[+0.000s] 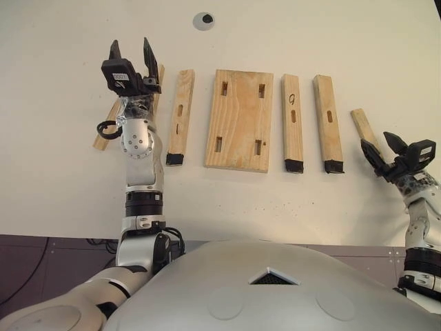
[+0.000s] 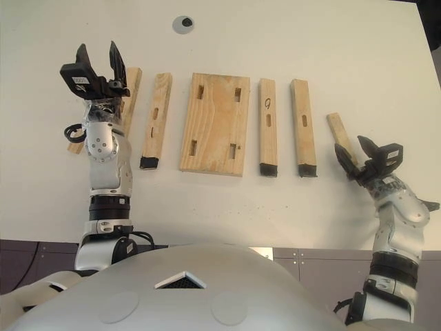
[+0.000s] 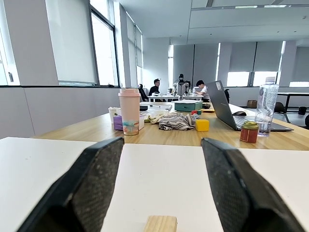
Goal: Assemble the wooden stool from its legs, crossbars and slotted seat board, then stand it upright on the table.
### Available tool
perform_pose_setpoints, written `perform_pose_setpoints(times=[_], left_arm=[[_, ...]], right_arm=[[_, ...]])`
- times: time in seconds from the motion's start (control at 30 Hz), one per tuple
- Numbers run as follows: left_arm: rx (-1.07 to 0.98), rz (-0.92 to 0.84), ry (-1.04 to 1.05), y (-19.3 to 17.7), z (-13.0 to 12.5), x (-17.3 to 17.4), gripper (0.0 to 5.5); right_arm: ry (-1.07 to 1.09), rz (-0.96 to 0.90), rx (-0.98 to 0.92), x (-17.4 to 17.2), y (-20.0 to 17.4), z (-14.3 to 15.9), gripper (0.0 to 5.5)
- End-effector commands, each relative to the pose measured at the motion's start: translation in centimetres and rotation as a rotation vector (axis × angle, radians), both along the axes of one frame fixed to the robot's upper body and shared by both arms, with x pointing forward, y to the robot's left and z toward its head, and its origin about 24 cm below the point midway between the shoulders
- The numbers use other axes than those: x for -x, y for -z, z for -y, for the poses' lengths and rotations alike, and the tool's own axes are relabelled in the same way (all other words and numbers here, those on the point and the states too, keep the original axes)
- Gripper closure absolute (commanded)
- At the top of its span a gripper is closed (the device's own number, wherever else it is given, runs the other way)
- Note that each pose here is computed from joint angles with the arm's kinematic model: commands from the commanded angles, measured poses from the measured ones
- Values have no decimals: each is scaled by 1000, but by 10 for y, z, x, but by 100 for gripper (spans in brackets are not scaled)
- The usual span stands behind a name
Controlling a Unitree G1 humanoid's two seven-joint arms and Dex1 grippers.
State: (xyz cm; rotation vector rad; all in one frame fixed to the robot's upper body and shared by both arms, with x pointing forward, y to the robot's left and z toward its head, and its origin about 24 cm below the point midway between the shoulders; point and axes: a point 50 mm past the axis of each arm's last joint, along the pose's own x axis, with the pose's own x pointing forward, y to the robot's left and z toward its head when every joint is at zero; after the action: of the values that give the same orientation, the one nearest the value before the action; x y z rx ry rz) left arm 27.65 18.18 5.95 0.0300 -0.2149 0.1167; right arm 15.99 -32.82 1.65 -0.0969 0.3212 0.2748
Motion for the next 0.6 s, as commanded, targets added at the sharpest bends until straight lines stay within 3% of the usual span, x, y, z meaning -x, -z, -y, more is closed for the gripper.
perform_pose_setpoints(times=[0.03, 0.37, 0.47, 0.53, 0.6], left_arm=[[-3, 0, 2, 0, 2, 2, 256], [4, -6, -7, 3, 1, 4, 260], [24, -16, -10, 3, 1, 3, 260], [86, -14, 60, -3, 8, -1, 260], [303, 2, 286, -24, 28, -3, 260]], right_arm=[[12, -86, 26, 12, 10, 11, 237], [-42, -169, 5, 29, 41, 15, 409], [-57, -155, -24, 22, 48, 8, 419], [-64, -26, -67, -15, 41, -6, 419], [-119, 253, -106, -78, 1, -39, 419]])
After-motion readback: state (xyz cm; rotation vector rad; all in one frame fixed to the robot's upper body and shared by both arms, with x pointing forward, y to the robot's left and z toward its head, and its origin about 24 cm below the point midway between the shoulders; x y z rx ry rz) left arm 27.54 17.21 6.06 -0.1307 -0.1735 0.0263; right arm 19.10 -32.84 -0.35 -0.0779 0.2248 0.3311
